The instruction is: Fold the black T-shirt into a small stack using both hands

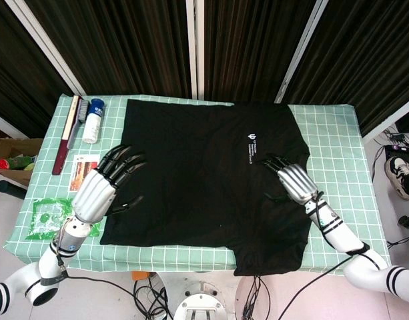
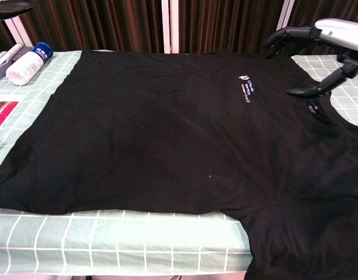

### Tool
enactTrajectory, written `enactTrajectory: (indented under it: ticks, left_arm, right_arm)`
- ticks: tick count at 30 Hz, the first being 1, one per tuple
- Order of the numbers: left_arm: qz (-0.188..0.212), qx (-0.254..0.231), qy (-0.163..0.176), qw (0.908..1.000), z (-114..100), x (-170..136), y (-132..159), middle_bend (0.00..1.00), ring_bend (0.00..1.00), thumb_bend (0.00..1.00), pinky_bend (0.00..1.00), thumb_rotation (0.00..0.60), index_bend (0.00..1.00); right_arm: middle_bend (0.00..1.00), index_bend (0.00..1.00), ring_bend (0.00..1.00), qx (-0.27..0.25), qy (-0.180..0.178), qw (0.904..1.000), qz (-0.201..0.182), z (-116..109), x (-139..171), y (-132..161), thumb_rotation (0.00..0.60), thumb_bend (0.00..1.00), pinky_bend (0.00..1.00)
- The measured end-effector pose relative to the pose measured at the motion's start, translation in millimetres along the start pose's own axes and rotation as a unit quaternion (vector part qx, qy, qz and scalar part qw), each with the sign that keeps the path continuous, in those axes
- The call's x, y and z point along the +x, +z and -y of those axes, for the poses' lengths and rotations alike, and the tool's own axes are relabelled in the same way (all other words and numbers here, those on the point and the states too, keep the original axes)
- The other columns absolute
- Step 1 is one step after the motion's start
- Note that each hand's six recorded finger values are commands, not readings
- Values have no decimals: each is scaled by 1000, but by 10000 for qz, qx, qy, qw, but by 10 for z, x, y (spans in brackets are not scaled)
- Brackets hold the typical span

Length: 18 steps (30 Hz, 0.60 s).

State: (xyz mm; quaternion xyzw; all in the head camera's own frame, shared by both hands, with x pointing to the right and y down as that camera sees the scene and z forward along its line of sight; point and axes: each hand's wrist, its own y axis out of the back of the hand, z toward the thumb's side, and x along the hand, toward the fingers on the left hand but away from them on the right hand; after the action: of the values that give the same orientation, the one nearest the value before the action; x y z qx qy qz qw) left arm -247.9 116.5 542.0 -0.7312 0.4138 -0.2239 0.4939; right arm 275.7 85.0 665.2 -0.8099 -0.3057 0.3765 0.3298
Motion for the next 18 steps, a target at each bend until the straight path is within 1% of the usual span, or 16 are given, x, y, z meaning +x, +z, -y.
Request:
enactTrajectory:
  ticks: [5,8,10,14,15,17,18]
  left_arm:
    - [-40,-68,-45,10000,40,96,-45,136,51,192,118,600,150]
    - [-126,-44,-140,9998,82,88,-106,136,51,192,118,600,150]
    - [-201,9,-237,9995,107,30,-144,136,51,192,118,600,154]
    - [-499,211,-575,9969,156,-221,-273,136,51,191,118,600,170]
    - [-631,277,-729,9949,174,-333,-323,136,51,191,118,600,178]
    - [-842,361,-1004,9907,206,-525,-397,136,51,191,118,600,219]
    - [-990,407,-1213,9868,233,-668,-441,136,51,193,118,600,242]
  right_arm:
    - [243,189,81,8,56,10000,-16,42,-137,-16,600,238,221]
    - [244,190,81,30,28,10000,-2,42,-119,-43,600,238,222]
    - [247,196,81,57,-27,10000,26,14,-49,-76,600,238,223]
    - [265,249,90,183,-212,9995,173,-109,229,-199,600,240,233]
    - [269,257,94,226,-309,9989,258,-176,381,-253,600,240,236]
    - [271,259,96,276,-414,9981,363,-255,555,-308,600,240,238]
    - [271,259,96,332,-498,9971,461,-326,704,-352,600,240,238]
